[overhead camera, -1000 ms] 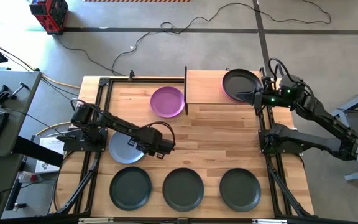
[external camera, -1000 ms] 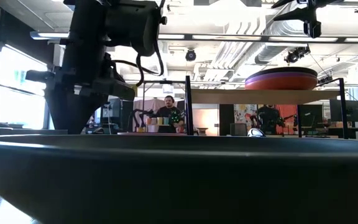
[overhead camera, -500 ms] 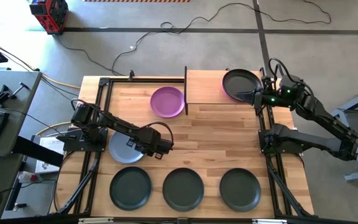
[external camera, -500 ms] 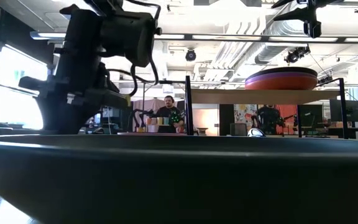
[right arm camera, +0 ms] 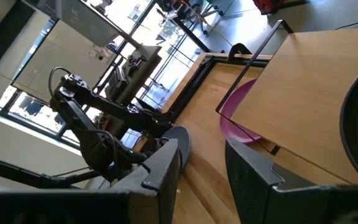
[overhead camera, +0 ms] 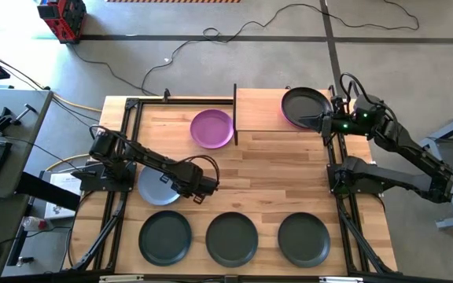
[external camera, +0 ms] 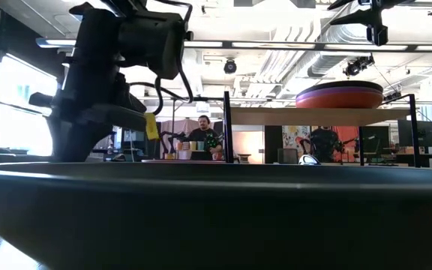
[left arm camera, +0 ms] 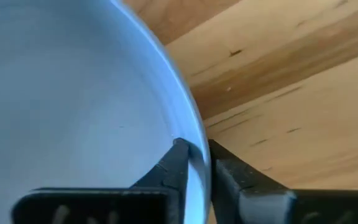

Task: Place and stack plates onto a shelf
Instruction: Stack the blue plate on top of the black plate on the shelf

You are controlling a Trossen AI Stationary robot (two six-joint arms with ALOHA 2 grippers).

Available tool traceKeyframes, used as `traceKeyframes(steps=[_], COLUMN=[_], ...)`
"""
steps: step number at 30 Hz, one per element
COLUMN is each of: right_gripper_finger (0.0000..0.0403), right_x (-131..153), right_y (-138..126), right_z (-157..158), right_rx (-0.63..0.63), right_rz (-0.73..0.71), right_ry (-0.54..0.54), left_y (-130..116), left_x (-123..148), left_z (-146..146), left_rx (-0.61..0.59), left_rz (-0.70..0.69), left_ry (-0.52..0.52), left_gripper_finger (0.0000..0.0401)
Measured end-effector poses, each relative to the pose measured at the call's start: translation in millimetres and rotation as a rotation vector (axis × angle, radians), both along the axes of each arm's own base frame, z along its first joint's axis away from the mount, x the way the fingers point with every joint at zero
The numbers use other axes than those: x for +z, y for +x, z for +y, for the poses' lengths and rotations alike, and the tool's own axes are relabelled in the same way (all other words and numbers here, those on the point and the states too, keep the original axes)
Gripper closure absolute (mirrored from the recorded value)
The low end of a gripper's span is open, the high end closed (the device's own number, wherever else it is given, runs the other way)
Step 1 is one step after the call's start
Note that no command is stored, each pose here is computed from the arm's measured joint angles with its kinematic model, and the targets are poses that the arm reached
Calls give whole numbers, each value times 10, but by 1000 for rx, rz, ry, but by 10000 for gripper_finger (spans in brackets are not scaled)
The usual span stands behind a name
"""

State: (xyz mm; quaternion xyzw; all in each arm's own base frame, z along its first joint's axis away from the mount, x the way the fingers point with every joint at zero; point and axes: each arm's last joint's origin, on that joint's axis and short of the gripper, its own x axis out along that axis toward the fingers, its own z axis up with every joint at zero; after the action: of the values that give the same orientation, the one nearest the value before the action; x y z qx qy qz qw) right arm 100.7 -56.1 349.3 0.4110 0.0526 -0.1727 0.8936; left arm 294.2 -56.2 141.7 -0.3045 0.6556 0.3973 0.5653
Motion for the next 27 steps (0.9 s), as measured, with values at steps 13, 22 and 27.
traceKeyframes(steps=[13,22,27], right_gripper_finger=[288,288,272], right_x=[14,13,13], right_y=[5,6,7], right_z=[-3,-4,-5], right_rx=[11,34,35], right_rz=[0,29,34], right_ry=[-55,-150,-165], left_y=[47,149,170], left_x=[255,731,1001], left_z=[-13,-20,-2], left_rx=[-360,-604,-730], left_rz=[92,154,199], left_ry=[-77,-68,-25], left_gripper_finger=[399,400,400])
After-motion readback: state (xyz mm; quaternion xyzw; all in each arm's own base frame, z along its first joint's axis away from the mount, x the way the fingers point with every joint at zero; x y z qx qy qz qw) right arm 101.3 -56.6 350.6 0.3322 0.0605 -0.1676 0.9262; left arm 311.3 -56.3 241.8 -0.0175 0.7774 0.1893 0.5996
